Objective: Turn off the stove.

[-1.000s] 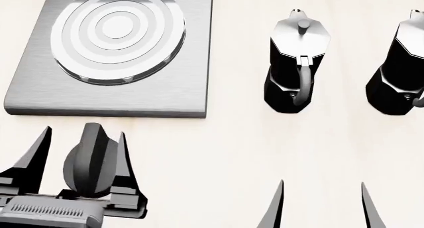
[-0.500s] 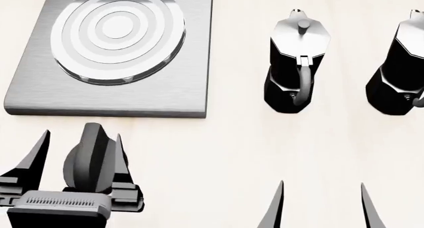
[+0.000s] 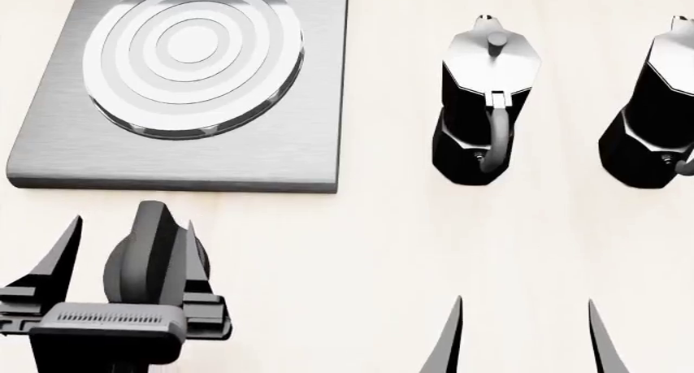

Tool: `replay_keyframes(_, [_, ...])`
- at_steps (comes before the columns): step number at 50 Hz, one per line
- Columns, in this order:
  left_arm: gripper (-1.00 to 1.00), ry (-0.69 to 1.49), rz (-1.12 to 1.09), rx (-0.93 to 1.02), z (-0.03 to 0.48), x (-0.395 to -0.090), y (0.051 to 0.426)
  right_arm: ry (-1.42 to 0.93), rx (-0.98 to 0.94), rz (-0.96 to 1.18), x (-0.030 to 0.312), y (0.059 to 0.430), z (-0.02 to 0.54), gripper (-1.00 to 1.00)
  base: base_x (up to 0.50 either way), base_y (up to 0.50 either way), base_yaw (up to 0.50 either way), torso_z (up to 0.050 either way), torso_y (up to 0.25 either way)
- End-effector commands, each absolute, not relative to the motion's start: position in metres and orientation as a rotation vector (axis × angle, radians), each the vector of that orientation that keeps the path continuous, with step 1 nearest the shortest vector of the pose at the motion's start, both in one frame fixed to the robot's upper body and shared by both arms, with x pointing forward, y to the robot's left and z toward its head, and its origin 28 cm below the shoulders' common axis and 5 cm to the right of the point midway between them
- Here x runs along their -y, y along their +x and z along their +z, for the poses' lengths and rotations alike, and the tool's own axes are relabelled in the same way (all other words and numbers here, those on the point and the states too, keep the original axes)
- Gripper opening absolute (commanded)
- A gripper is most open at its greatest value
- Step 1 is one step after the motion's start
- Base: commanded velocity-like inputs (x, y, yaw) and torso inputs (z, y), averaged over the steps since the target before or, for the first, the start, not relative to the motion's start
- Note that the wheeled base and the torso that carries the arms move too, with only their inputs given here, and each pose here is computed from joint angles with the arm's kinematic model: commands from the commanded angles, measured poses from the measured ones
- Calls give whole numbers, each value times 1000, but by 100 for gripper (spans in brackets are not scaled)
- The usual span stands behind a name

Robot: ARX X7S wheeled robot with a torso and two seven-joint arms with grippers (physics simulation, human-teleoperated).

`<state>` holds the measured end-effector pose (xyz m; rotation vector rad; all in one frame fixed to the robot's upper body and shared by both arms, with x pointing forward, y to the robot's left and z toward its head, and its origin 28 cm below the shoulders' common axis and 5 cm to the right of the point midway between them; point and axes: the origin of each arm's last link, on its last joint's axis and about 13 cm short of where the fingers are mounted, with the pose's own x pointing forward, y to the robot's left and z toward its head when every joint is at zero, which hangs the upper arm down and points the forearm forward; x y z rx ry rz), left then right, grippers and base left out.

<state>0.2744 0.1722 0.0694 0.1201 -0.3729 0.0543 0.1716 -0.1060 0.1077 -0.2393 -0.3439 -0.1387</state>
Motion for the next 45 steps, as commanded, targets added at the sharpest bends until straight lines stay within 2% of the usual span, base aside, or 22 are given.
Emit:
replay_keyframes(1, [100,127,58,365,65,-173,280,-253,347,-155,108,173,109,100,0,0,0,0,0])
replay_keyframes(33, [100,141,82,350,59,-179,285,-253,344,-153,108,173,109,100,0,0,0,0,0])
replay_keyframes(45, [100,130,82,345,63,-185,274,-252,342,-155,108,173,108,100,0,0,0,0,0])
